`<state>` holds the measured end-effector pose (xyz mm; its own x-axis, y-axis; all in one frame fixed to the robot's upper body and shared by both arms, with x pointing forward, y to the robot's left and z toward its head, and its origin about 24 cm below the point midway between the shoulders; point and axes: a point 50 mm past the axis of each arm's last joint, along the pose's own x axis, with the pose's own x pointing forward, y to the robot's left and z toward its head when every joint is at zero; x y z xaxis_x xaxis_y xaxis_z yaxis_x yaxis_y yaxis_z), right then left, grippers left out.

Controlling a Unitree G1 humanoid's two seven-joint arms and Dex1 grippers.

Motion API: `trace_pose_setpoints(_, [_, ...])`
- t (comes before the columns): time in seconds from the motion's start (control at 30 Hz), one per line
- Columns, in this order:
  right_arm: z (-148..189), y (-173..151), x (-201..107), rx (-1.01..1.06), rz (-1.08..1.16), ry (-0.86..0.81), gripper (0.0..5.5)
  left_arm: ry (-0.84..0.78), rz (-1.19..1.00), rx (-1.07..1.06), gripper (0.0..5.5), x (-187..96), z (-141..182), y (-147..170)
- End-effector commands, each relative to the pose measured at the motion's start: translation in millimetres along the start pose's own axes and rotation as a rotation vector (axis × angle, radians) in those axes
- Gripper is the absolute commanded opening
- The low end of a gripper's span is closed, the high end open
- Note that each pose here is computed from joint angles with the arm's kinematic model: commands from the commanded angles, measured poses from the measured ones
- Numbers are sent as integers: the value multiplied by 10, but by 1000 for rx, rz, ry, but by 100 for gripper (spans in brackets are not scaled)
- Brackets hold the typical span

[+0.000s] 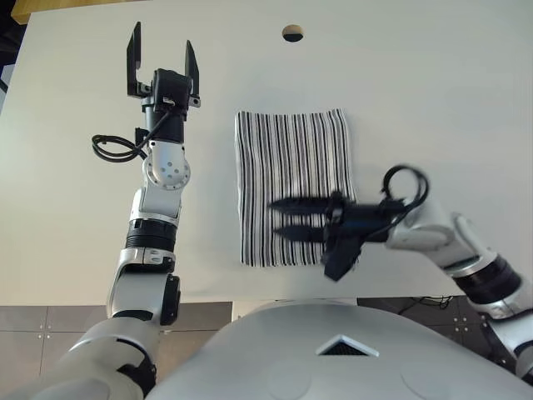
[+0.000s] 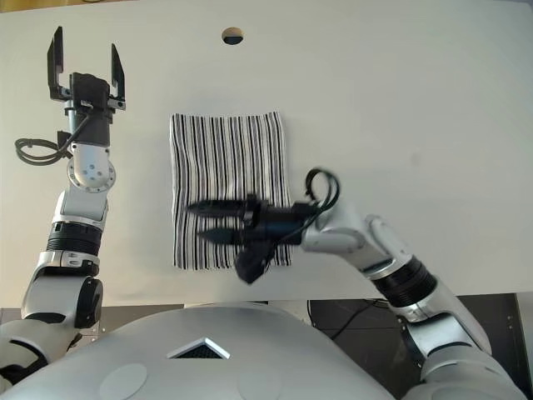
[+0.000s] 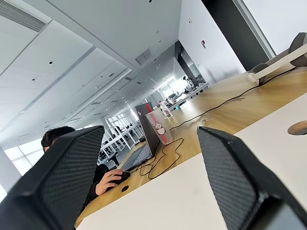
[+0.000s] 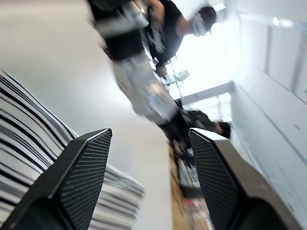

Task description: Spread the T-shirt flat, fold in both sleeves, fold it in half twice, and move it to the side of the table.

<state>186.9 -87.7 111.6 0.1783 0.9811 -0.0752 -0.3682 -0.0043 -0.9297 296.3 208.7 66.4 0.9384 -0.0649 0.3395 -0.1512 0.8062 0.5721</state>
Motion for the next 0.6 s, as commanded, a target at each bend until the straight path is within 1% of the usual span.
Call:
trace_pose_setpoints(0.03, [-316,49,-213,-33,37,209,300,-18,-33,13,360,16,40,17])
trace_pose_setpoints(0.1, [-517,152,-349,-40,67,324,300,-47,-145,71,360,-99,32,-7])
trace_pose_setpoints(0.17, [-567,200,-571,-64,70,387,300,-127,-334,202,360,-330,43,43])
trace_pose_setpoints(0.23, [-468,249,-870,-78,116,432,300,-196,-578,328,360,-716,60,183])
trace_pose_setpoints(0.27, [-402,269,-1005,-79,147,455,300,-206,-688,360,360,-906,79,250])
trace_pose_setpoints(0.33, [-228,273,-1238,-58,232,497,300,-187,-913,392,360,-1285,138,386])
trace_pose_setpoints(0.4, [-89,266,-1376,-38,332,517,300,-141,-1091,439,360,-1527,171,520])
trace_pose_setpoints(0.5, [-34,310,-1407,-31,437,515,300,-108,-1212,468,360,-1637,198,572])
trace_pose_setpoints(0.6, [-18,489,-1372,-7,549,475,300,-135,-1331,445,360,-1721,229,407])
